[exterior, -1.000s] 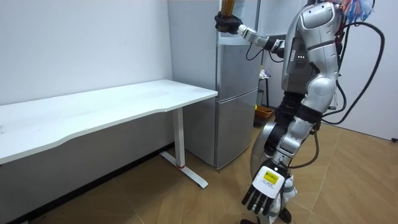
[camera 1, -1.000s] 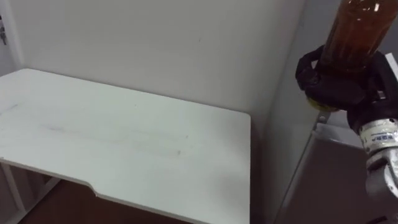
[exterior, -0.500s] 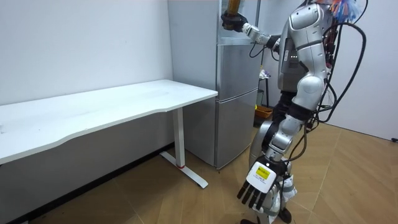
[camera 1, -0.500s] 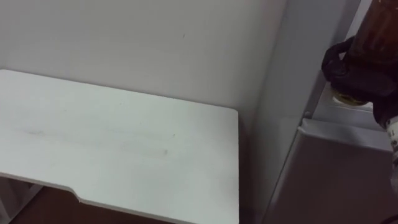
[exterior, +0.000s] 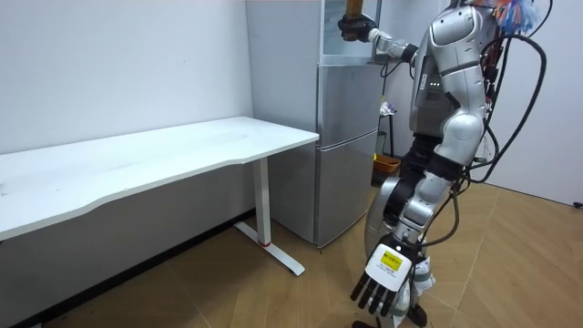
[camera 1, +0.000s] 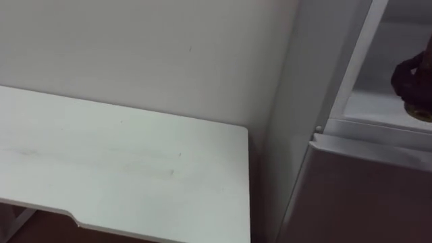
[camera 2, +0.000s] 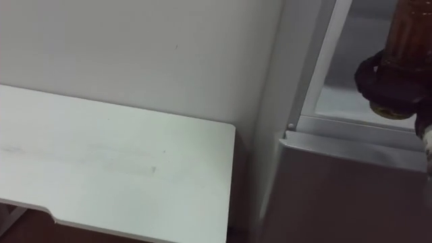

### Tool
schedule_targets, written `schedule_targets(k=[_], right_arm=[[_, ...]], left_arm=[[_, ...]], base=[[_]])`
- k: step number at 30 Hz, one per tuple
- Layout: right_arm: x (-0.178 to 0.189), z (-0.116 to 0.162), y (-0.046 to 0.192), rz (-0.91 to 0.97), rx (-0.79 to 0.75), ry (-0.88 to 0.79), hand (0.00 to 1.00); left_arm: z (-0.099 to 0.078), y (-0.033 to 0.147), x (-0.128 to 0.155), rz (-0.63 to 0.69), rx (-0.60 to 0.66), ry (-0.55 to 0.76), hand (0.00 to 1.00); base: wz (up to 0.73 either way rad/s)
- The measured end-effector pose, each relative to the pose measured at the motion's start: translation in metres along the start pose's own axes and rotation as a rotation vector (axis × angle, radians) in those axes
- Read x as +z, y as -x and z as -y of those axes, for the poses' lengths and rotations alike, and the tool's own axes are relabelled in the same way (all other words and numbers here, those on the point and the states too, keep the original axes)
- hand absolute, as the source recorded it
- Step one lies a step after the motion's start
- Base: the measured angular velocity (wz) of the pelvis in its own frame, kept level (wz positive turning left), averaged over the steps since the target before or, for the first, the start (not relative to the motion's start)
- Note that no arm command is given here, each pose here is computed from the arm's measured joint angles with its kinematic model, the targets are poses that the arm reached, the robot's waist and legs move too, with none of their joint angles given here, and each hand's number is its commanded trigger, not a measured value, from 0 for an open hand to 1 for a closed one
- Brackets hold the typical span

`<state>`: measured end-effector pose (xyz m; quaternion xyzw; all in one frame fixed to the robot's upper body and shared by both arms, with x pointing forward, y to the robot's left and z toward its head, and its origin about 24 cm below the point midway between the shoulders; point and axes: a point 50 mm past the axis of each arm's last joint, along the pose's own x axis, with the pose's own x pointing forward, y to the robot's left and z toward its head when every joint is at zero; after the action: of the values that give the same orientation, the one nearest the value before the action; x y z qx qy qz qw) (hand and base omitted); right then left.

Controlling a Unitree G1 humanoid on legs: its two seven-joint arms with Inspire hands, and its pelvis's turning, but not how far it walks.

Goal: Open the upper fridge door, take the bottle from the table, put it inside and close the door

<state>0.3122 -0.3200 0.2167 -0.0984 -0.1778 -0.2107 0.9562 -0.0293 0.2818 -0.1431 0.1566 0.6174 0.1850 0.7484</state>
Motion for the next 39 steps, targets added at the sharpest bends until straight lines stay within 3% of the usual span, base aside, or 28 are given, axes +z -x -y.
schedule_targets(k=[10, 26, 34, 39], right_arm=[[0.005, 0.015, -0.004, -0.002, -0.071, 0.056, 1.00], [-0.004, 0.032, -0.034, -0.160, -0.326, -0.066, 1.00], [-0.008, 0.015, -0.036, -0.194, -0.283, -0.004, 1.00], [-0.018, 0.012, -0.036, -0.235, -0.274, 0.038, 1.00]], left_arm=[[-0.015, -0.001, -0.003, -0.005, 0.037, 0.004, 0.00], [-0.024, -0.001, 0.007, 0.031, 0.059, -0.004, 0.00], [-0.025, -0.001, 0.011, 0.034, 0.063, 0.005, 0.00], [-0.032, -0.003, 0.030, 0.099, 0.080, -0.006, 0.00]], base=[[0.00], [0.00], [0.03], [0.18]])
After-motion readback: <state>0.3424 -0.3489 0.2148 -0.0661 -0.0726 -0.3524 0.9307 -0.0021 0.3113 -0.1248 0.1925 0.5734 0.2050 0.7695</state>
